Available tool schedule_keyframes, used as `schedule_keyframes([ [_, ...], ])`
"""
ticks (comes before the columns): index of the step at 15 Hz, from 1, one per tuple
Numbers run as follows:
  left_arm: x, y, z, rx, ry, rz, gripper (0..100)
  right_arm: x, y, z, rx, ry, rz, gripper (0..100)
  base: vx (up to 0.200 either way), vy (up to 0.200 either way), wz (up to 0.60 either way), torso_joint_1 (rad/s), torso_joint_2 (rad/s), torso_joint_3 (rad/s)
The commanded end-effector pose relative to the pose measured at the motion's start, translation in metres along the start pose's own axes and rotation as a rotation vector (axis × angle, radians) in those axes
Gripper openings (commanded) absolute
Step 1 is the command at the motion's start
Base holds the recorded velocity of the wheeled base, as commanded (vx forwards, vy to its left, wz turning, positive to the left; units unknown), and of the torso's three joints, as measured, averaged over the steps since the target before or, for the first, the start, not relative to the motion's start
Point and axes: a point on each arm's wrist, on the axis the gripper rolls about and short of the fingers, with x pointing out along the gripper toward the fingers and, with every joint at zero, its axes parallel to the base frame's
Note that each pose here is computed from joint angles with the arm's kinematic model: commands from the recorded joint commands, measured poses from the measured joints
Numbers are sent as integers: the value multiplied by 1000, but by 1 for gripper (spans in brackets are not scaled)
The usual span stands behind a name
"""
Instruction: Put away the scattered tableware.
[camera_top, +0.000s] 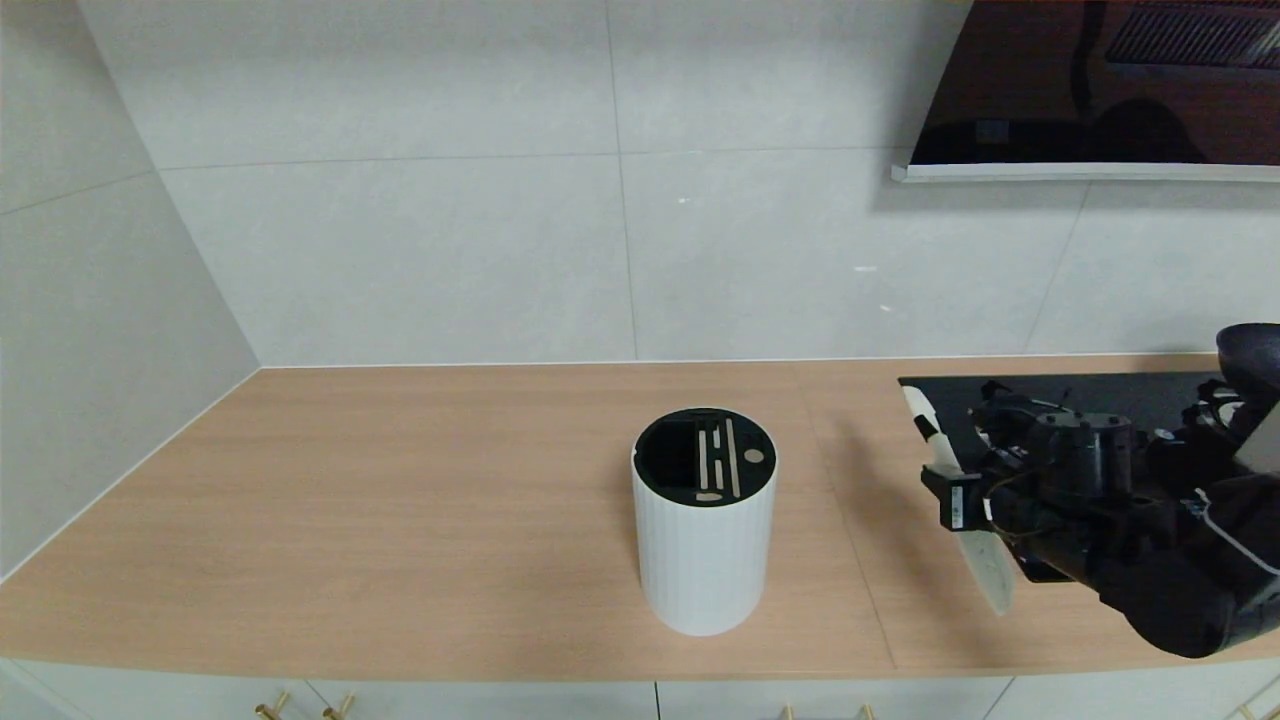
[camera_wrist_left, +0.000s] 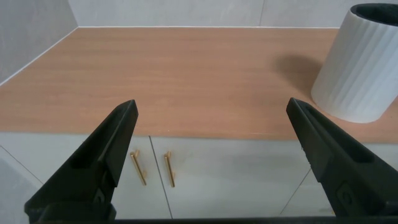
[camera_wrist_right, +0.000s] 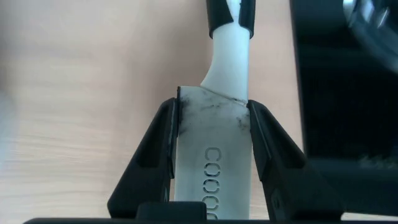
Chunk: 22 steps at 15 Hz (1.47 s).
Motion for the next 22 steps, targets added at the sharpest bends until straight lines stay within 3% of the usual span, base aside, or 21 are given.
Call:
schedule_keyframes([
  [1,-2,0,10,3,-54,1,100,-40,15,31,-2,-121,53,0,0,0,0,0,0,0],
  [2,-5,0,19,-1,-86,-8,100,-49,19,38,-3,-153,66,0,0,0,0,0,0,0],
  [3,-6,0,23,1,-65,-51,100,-60,23,45,-2,-188,85,0,0,0,0,0,0,0],
  [5,-5,-3,35,1,27,-196,100,-79,30,59,0,-256,125,0,0,0,0,0,0,0],
  [8,26,-8,79,-28,200,-405,100,-96,42,82,-6,-352,186,0,0,0,0,0,0,0],
  [9,48,-11,87,-40,298,-460,100,-97,50,87,-11,-353,215,0,0,0,0,0,0,0],
  [10,68,-13,100,-46,331,-500,100,-98,60,89,-20,-337,243,0,0,0,0,0,0,0],
  [11,95,-15,111,-56,357,-515,100,-98,69,94,-29,-326,269,0,0,0,0,0,0,0],
  [13,133,-20,123,-54,337,-535,100,-97,80,102,-34,-328,296,0,0,0,0,0,0,0],
  [14,172,-35,128,-73,305,-598,100,-95,90,109,-37,-332,319,0,0,0,0,0,0,0],
  [16,201,-54,129,-134,282,-650,100,-94,104,113,-43,-329,350,0,0,0,0,0,0,0],
  [17,220,-74,124,-193,310,-684,100,-98,115,111,-46,-326,380,0,0,0,0,0,0,0],
  [18,230,-86,120,-229,332,-699,100,-101,123,106,-53,-315,397,0,0,0,0,0,0,0],
  [20,240,-106,113,-288,369,-737,100,-108,138,100,-61,-307,402,0,0,0,0,0,0,0],
  [22,239,-121,114,-393,388,-780,100,-116,149,96,-70,-303,430,0,0,0,0,0,0,0],
])
